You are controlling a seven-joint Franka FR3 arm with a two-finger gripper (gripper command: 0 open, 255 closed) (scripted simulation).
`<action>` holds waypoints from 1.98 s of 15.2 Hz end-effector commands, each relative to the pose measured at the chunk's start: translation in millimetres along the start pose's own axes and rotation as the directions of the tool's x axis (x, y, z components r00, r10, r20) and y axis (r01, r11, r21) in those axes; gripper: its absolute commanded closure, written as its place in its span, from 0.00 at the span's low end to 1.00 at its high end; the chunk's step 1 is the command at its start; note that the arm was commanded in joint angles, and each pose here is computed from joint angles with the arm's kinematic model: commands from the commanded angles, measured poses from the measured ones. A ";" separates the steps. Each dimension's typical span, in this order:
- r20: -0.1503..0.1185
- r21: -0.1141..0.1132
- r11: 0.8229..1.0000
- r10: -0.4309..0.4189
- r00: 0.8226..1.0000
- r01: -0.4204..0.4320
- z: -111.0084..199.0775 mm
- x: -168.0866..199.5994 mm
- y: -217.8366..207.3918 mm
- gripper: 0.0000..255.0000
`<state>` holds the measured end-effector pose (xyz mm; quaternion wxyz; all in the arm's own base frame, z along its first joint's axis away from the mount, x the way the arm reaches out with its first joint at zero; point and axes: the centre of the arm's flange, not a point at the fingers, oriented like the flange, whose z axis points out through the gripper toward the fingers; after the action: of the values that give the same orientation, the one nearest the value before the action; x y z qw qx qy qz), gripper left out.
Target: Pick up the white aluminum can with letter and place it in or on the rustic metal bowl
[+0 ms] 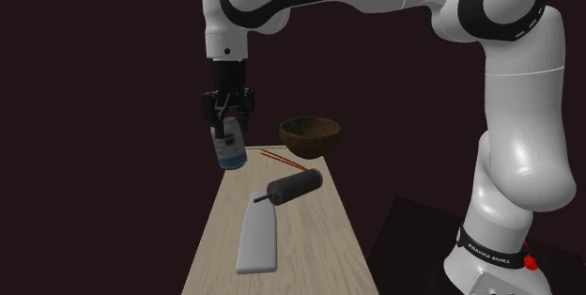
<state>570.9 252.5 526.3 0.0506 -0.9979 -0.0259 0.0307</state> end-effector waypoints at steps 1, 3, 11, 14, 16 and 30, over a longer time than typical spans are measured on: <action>0.000 0.000 1.000 0.000 1.000 0.000 -11.5 -1.2 -1.7 1.00; 0.000 0.000 1.000 0.000 1.000 0.000 -22.0 -1.8 -2.8 1.00; 0.000 0.000 1.000 0.000 1.000 0.000 -63.9 -4.3 -7.1 1.00; 0.000 0.000 1.000 0.000 1.000 0.000 -79.7 -5.2 -8.7 1.00; 0.000 0.000 1.000 0.000 1.000 0.000 -90.1 -5.8 -9.8 1.00; 0.000 0.000 1.000 0.000 1.000 0.000 -140.5 -50.2 66.9 1.00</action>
<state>540.8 181.7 660.6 0.0503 -0.9979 -0.0256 0.0306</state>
